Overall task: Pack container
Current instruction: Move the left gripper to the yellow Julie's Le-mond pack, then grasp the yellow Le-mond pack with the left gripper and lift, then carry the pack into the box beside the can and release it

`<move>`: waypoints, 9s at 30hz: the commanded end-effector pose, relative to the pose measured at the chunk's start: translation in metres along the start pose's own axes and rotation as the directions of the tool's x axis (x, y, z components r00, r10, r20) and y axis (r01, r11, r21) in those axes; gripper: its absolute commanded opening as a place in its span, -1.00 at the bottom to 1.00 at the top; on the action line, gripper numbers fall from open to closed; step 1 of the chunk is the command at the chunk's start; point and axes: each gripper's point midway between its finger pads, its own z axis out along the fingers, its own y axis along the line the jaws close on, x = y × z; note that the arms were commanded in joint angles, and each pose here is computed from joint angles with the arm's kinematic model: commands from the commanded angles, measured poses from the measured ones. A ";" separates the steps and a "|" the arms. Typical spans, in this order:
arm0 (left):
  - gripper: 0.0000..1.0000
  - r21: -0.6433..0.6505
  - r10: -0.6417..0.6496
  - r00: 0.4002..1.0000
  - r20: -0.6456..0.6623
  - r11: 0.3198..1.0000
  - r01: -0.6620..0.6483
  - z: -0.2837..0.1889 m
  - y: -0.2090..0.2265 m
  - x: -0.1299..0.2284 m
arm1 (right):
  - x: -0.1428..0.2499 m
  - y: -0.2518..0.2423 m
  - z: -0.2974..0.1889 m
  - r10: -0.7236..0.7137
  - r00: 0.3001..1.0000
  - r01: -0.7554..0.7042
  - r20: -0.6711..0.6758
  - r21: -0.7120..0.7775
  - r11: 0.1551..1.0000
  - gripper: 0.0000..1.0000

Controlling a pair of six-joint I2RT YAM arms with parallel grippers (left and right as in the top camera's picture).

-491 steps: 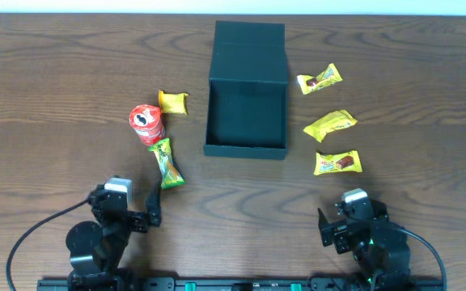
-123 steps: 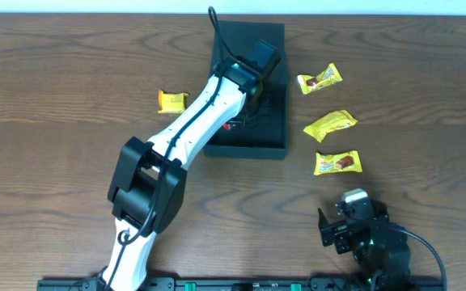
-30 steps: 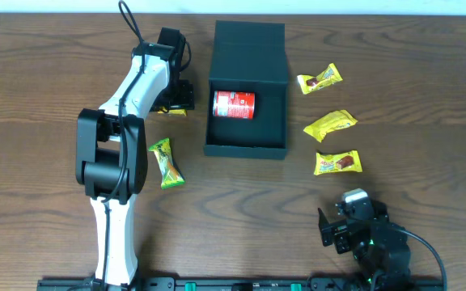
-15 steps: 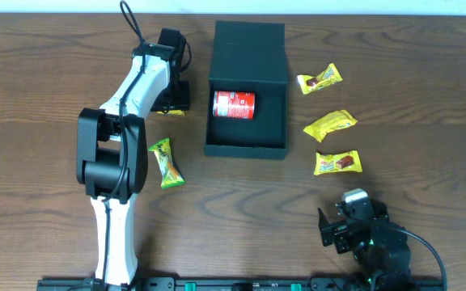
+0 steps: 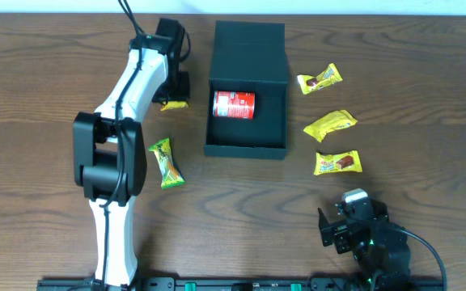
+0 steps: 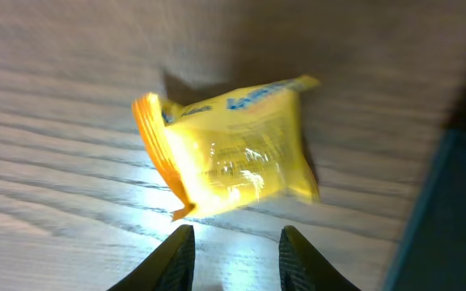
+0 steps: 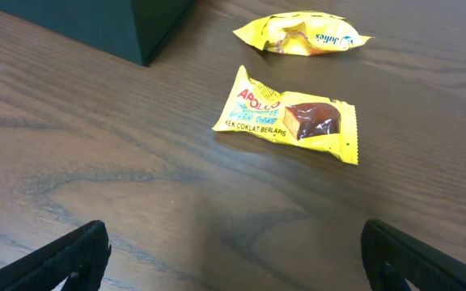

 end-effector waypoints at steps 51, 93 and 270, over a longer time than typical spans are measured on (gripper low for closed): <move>0.66 -0.012 -0.297 0.953 -0.065 0.955 0.297 0.050 0.003 0.003 | 0.003 -0.002 0.001 -0.002 1.000 0.002 -0.006 0.010 1.000 0.99; -0.08 -0.004 -0.226 0.974 -0.002 0.974 0.226 -0.003 0.002 -0.033 | 0.003 -0.002 0.001 -0.002 1.000 0.002 -0.006 0.010 1.000 0.98; -0.88 0.099 0.191 0.981 -0.028 0.977 -0.188 0.031 -0.232 0.080 | 0.003 -0.002 0.001 -0.002 1.000 0.002 -0.006 0.010 1.000 0.99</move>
